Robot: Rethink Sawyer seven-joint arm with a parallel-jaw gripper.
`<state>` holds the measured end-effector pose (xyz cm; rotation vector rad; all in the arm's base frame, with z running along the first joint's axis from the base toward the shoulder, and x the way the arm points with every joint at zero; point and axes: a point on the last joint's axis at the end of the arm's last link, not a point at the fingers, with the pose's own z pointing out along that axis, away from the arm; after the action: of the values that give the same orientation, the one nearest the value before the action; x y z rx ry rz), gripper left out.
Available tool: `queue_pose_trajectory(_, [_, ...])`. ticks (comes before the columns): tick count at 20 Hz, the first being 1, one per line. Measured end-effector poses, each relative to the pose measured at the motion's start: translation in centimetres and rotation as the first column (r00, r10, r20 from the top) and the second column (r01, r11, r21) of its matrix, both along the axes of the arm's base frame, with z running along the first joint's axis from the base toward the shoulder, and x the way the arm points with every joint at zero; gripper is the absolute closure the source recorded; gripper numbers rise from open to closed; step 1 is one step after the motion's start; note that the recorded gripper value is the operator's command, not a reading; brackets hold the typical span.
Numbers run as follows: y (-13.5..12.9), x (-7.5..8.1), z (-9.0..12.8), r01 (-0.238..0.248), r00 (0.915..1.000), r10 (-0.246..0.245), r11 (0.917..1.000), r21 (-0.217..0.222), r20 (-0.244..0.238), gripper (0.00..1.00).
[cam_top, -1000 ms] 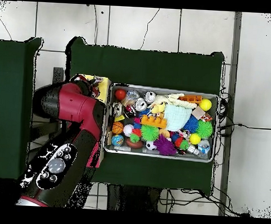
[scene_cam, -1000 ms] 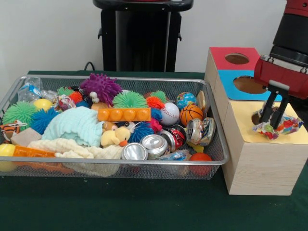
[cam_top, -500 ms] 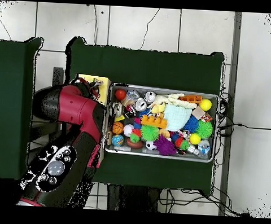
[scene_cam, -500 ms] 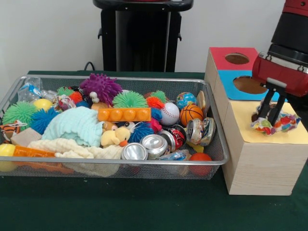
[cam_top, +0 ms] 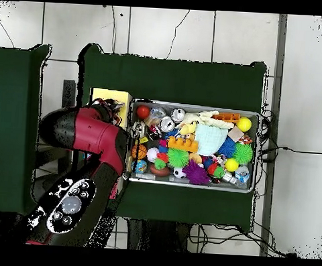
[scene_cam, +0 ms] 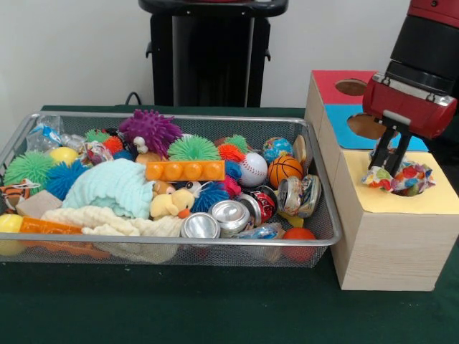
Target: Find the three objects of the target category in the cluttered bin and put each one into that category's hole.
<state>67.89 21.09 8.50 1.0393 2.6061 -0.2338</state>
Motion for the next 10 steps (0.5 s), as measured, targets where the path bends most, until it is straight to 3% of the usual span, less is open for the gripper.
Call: queue_pose_trajectory(10, [-0.42, -0.06, -0.30, 0.019, 0.9998, -0.019, 0.9994, 0.030, 0.001, 1.00])
